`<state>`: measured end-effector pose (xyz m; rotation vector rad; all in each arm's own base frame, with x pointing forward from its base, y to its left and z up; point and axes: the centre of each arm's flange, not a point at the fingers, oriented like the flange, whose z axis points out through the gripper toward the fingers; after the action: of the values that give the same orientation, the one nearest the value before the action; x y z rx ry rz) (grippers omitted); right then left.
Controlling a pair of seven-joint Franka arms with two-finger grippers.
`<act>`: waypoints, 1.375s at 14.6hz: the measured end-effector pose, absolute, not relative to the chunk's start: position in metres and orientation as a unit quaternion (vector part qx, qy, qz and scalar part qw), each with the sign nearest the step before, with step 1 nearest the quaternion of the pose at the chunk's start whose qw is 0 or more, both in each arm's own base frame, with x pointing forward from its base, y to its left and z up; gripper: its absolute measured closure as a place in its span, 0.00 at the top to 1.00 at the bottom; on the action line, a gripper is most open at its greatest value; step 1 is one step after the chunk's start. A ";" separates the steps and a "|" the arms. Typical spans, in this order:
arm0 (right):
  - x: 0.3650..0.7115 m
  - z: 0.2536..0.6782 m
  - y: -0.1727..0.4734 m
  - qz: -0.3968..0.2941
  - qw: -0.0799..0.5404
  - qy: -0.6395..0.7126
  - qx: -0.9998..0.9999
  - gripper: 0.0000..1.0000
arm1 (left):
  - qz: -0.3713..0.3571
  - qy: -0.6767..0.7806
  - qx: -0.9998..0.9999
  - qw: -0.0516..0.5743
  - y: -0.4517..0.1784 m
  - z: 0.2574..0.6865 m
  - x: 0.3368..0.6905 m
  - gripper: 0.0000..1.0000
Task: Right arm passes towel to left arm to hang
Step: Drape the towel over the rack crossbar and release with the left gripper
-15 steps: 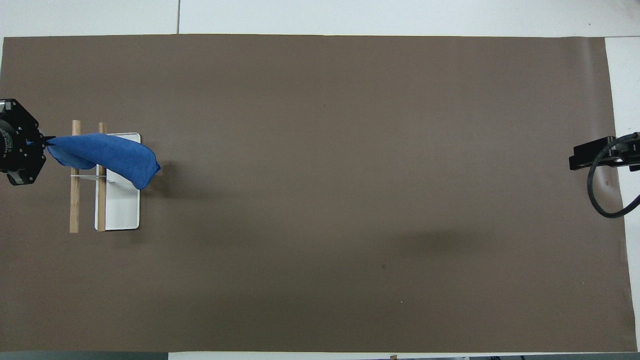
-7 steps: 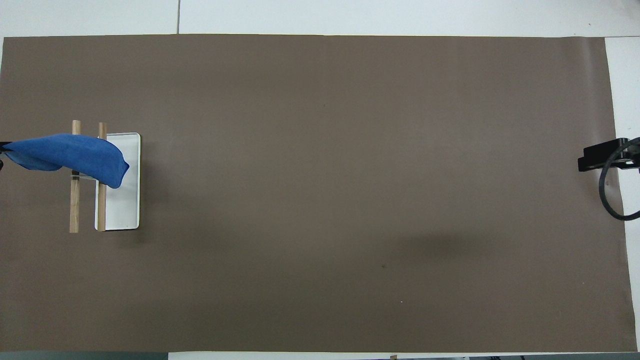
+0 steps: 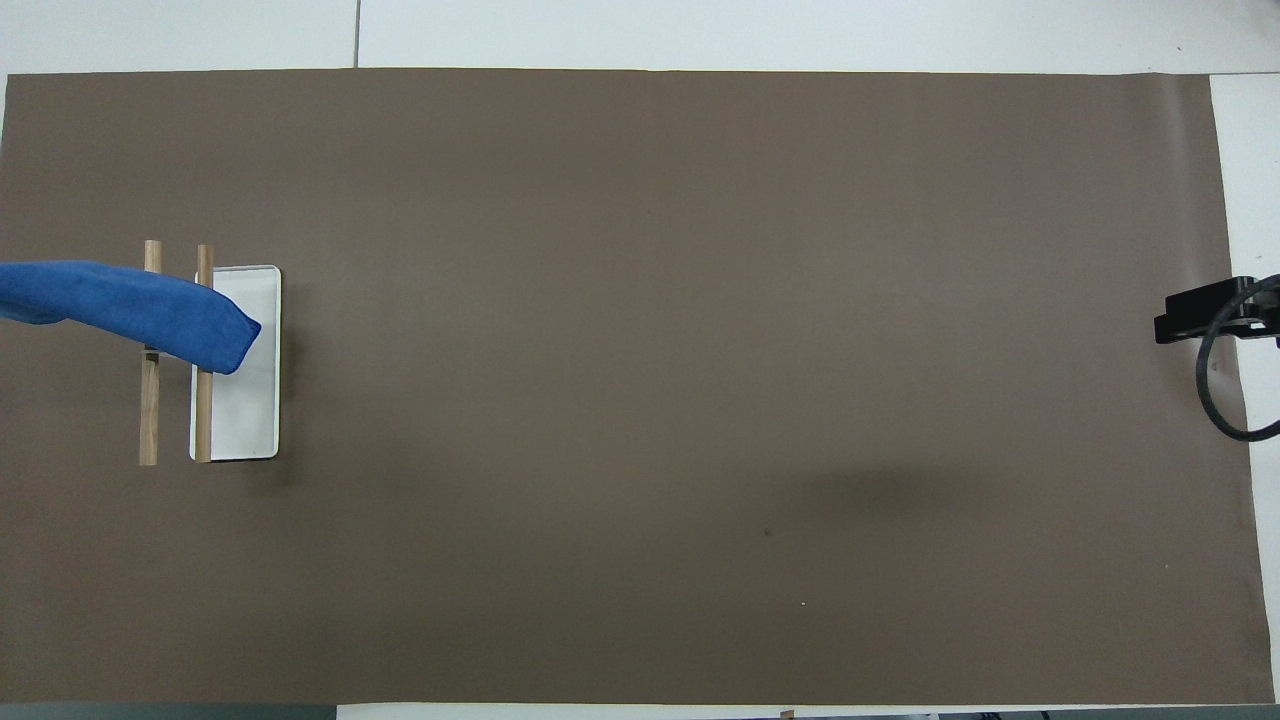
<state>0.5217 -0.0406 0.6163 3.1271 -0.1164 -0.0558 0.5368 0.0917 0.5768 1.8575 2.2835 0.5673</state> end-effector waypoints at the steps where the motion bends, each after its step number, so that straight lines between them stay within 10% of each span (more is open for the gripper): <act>1: 0.522 0.616 -0.041 -0.018 0.006 -0.037 0.999 1.00 | 0.187 0.759 0.619 0.071 0.092 0.570 0.538 0.02; 20: 0.522 0.616 -0.041 -0.018 0.006 -0.037 0.999 1.00 | 0.163 0.784 0.596 0.055 0.140 0.467 0.527 0.02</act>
<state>0.5216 -0.0406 0.6160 3.1272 -0.1164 -0.0569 0.5272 0.1403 0.4672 1.8105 2.3815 0.4954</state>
